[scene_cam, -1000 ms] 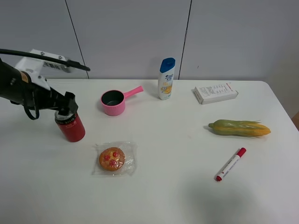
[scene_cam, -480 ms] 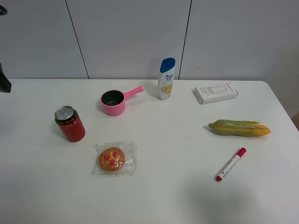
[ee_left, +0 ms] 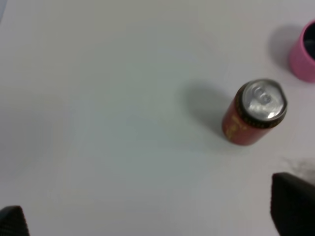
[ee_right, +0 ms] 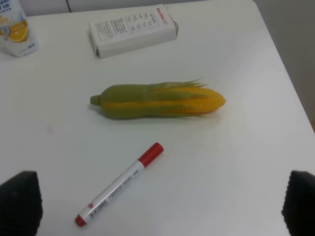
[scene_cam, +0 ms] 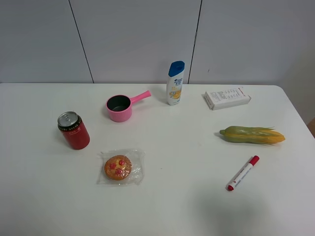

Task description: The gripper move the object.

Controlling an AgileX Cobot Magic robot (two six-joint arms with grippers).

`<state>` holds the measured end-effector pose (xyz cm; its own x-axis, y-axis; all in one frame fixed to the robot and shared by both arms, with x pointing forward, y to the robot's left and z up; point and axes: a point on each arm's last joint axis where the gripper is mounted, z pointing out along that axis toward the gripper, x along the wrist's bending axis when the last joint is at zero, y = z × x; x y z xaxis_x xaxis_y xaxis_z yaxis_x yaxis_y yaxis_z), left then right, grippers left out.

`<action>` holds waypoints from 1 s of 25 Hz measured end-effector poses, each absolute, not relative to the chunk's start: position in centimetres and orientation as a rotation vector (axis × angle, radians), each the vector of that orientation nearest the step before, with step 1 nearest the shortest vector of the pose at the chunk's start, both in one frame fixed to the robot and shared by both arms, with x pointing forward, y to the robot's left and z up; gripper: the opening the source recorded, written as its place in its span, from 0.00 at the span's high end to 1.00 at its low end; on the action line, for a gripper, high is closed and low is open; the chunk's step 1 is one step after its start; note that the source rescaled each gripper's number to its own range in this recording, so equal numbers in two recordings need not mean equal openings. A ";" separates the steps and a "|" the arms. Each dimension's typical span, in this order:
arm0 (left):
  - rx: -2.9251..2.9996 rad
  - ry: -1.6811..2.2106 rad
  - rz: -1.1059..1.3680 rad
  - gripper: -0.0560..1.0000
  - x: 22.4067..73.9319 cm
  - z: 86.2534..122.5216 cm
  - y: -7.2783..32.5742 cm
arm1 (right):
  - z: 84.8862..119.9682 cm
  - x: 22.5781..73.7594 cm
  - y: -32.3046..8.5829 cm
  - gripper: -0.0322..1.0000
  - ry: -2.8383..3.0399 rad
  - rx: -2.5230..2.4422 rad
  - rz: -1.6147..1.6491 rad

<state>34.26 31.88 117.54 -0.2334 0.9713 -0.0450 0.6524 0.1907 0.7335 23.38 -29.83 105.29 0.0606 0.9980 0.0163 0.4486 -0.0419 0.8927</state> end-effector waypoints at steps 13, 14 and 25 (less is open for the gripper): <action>1.518 1.803 0.957 0.02 26.8 111.0 31.0 | 105.3 23.4 -29.8 0.00 1.484 1.593 0.932; 1.509 1.790 0.969 0.02 26.5 110.2 31.0 | 105.3 23.4 -29.8 0.00 1.484 1.593 0.932; 1.445 1.710 1.032 0.02 23.8 105.5 30.6 | 105.3 23.4 -29.8 0.00 1.484 1.593 0.932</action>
